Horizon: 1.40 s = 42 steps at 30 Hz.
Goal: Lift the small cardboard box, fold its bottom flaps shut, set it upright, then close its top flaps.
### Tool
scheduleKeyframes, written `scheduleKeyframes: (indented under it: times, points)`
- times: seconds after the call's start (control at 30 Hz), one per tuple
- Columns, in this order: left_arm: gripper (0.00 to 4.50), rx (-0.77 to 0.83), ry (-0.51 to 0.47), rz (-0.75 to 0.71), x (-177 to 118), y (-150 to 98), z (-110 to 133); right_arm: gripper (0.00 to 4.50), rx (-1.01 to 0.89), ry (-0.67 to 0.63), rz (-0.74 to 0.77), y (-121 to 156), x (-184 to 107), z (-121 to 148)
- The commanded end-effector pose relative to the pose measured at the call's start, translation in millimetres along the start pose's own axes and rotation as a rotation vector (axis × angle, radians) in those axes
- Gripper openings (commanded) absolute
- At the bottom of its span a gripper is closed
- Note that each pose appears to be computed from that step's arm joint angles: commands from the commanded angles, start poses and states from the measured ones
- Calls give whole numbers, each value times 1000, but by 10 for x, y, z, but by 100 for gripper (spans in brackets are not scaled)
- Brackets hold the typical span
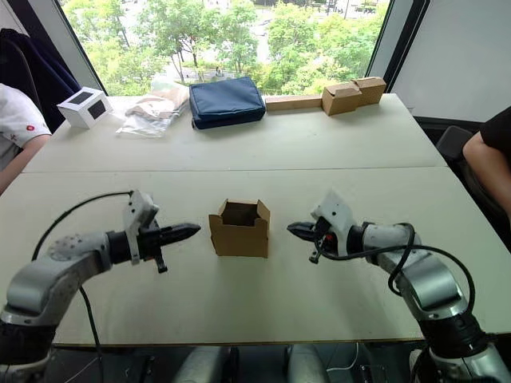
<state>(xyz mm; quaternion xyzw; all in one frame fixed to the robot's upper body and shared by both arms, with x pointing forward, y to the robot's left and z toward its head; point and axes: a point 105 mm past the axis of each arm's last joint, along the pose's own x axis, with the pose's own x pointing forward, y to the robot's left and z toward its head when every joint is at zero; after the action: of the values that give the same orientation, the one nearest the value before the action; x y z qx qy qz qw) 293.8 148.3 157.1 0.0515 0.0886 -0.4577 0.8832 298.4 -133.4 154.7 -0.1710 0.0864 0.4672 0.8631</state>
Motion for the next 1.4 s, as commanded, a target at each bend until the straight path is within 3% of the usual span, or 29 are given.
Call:
scheduleKeyframes:
  times: [0.03, 0.2, 0.63, 0.9, 1.4]
  points:
    - [1, 38, -41, -43, 86, 6, 154, 0, -13, -80, 43, 11, 53, 221]
    - [1, 54, -46, -92, 144, 14, 207, 0, -30, -91, 91, 99, 155, 283]
    - [1, 71, -9, -183, 352, -150, 31, 0, -15, -97, 163, 308, 371, 228]
    - [1, 85, 44, -181, 425, -151, -155, 0, -5, -77, 163, 317, 459, 140]
    - [1, 71, 21, -151, 455, -127, -158, 0, 1, -63, 149, 262, 519, 75]
